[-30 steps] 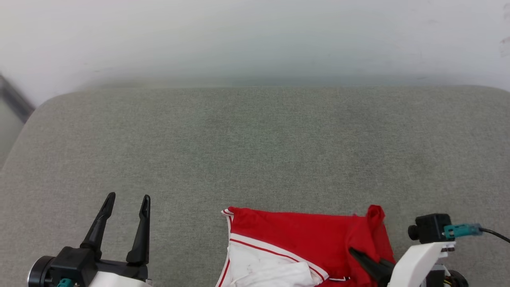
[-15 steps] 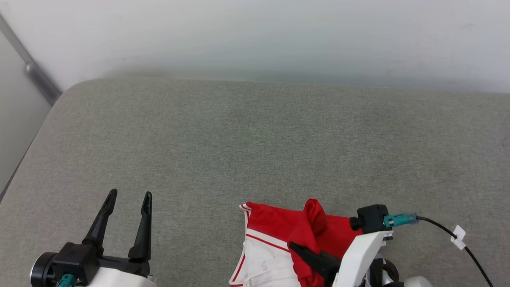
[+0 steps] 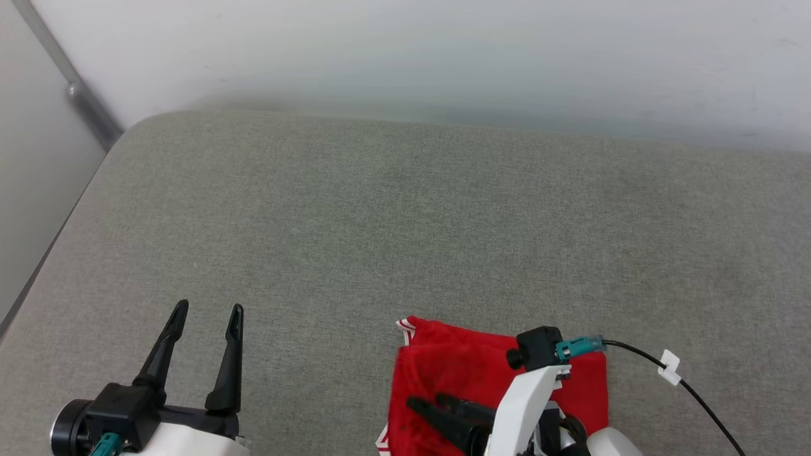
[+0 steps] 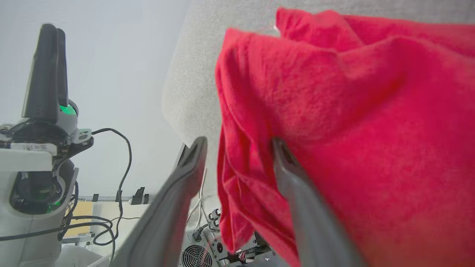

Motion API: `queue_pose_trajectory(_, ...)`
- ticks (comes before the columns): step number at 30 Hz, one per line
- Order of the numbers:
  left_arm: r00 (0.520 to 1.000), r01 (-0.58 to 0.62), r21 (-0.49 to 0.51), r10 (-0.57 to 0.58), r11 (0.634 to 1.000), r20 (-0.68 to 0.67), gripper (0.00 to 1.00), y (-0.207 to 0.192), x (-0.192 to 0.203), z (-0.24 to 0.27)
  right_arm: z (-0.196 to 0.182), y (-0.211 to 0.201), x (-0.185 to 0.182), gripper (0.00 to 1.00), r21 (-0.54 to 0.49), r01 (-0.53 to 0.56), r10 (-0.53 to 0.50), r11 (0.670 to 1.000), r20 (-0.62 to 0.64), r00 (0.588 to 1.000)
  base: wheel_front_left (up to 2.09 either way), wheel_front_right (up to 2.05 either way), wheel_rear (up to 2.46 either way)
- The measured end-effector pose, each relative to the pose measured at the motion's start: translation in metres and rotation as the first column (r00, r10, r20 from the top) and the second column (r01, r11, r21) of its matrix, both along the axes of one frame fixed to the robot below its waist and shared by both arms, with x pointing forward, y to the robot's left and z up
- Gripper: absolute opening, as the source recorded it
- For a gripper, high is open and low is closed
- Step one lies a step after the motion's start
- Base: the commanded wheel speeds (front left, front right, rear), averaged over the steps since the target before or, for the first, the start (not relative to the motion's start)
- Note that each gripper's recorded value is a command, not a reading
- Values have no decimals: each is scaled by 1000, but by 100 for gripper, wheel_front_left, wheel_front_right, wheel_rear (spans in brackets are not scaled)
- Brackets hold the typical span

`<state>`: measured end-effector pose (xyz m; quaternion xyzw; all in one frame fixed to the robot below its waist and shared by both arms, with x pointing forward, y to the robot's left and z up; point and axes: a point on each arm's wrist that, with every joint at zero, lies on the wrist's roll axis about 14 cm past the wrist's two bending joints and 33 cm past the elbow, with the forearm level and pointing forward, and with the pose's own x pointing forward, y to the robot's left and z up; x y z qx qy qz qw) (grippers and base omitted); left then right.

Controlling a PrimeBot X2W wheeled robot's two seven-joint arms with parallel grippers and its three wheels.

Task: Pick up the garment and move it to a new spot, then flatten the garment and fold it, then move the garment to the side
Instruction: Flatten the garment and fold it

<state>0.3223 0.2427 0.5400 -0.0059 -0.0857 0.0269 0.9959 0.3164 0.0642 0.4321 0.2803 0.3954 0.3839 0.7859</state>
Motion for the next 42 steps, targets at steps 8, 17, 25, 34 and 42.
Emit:
queue_pose_trajectory(8, 1000, 16, 0, -16, 1000, 11, 100, -4, 2, 3, 24, 11, 5, 100, 55, -10, 6, 998, 62, 998, 0, 0, 0)
queue_pose_trajectory(17, 997, 72, -3, -71, 997, 22, 100, -21, 10, 5, 51, -39, 60, 100, -106, 160, -114, 981, 350, 930, 0, 0, 0)
queue_pose_trajectory(25, 989, 142, -8, -141, 990, 34, 100, -43, 24, 8, 99, -151, 110, 100, -238, 485, -184, 841, 718, 672, 0, 0, 0)
queue_pose_trajectory(34, 980, 195, -21, -194, 981, 44, 100, -62, 36, 10, 139, -242, 94, 100, -108, 724, -270, 682, 882, 386, 0, 0, 0)
queue_pose_trajectory(42, 979, 203, -24, -202, 979, 39, 100, -64, 39, 8, 130, -252, 67, 100, -51, 774, -283, 631, 914, 290, 0, 0, 0)
